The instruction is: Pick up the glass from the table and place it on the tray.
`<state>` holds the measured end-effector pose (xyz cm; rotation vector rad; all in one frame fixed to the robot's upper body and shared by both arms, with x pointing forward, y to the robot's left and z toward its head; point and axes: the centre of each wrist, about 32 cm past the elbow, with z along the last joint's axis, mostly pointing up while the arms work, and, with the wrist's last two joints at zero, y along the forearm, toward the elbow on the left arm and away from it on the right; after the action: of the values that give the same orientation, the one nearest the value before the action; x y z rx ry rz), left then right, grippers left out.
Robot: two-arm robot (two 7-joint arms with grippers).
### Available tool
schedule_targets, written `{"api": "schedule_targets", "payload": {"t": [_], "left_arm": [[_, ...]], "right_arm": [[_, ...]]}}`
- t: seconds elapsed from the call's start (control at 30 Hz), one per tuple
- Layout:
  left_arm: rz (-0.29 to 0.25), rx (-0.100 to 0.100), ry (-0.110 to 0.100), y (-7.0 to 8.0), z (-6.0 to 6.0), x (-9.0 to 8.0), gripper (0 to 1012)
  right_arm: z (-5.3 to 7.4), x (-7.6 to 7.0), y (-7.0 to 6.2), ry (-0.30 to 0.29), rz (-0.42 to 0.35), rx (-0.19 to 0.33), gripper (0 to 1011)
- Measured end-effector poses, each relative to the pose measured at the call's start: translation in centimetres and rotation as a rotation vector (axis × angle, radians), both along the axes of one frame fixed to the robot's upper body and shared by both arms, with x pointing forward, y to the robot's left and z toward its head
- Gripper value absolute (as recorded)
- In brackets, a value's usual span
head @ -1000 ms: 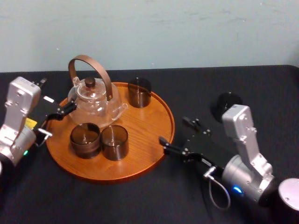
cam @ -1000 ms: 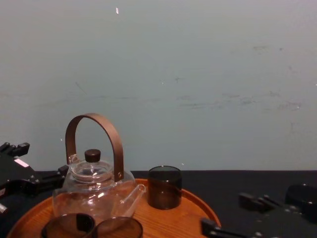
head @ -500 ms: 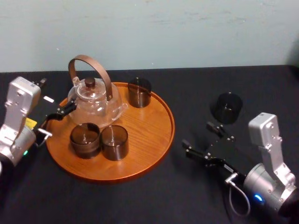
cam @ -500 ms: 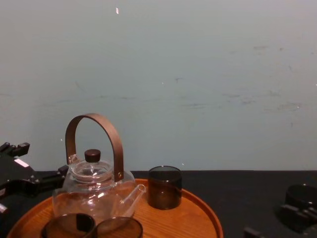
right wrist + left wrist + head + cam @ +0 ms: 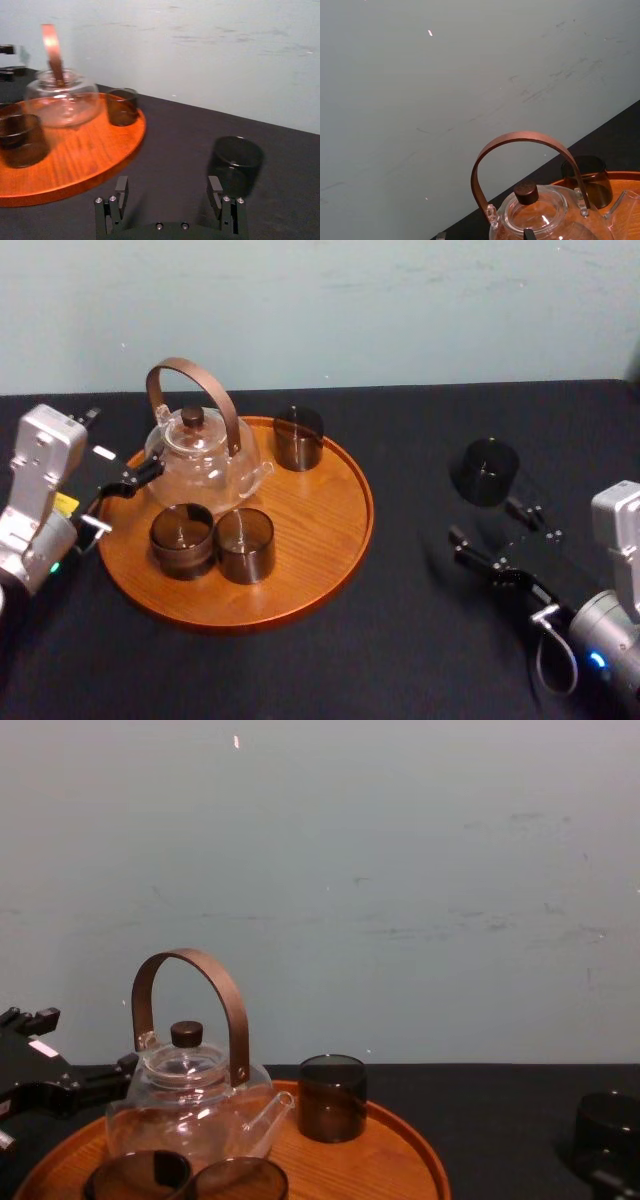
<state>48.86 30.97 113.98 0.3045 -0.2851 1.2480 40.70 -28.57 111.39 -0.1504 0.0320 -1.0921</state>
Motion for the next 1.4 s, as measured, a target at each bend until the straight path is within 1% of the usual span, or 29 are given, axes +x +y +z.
{"api": "schedule_targets", "payload": {"t": [0.03, 0.13, 0.23, 0.37, 0.47, 0.7, 0.9, 1.4], "left_arm": [[0.000, 0.000, 0.000, 0.0, 0.0, 0.0, 1001], [0.000, 0.000, 0.000, 0.0, 0.0, 0.0, 1001], [0.000, 0.000, 0.000, 0.0, 0.0, 0.0, 1001], [0.000, 0.000, 0.000, 0.0, 0.0, 0.0, 1001], [0.000, 0.000, 0.000, 0.0, 0.0, 0.0, 1001], [0.000, 0.000, 0.000, 0.0, 0.0, 0.0, 1001], [0.000, 0.000, 0.000, 0.0, 0.0, 0.0, 1001], [0.000, 0.000, 0.000, 0.0, 0.0, 0.0, 1001]], "right_arm": [[0.0, 0.1, -0.4, -0.001, -0.017, -0.001, 1003], [0.0, 0.4, -0.9, -0.003, -0.042, -0.003, 1002], [0.0, 0.9, -1.5, -0.001, -0.071, -0.007, 1002], [-0.1, 1.8, -2.2, 0.005, -0.099, -0.011, 1003], [-0.2, 2.7, -2.6, 0.013, -0.115, -0.017, 1003], [-0.2, 4.1, -2.9, 0.020, -0.122, -0.024, 1002], [-0.5, 5.2, -2.9, 0.030, -0.115, -0.020, 1002], [-1.1, 7.2, -3.0, 0.037, -0.107, -0.014, 1003]]}}
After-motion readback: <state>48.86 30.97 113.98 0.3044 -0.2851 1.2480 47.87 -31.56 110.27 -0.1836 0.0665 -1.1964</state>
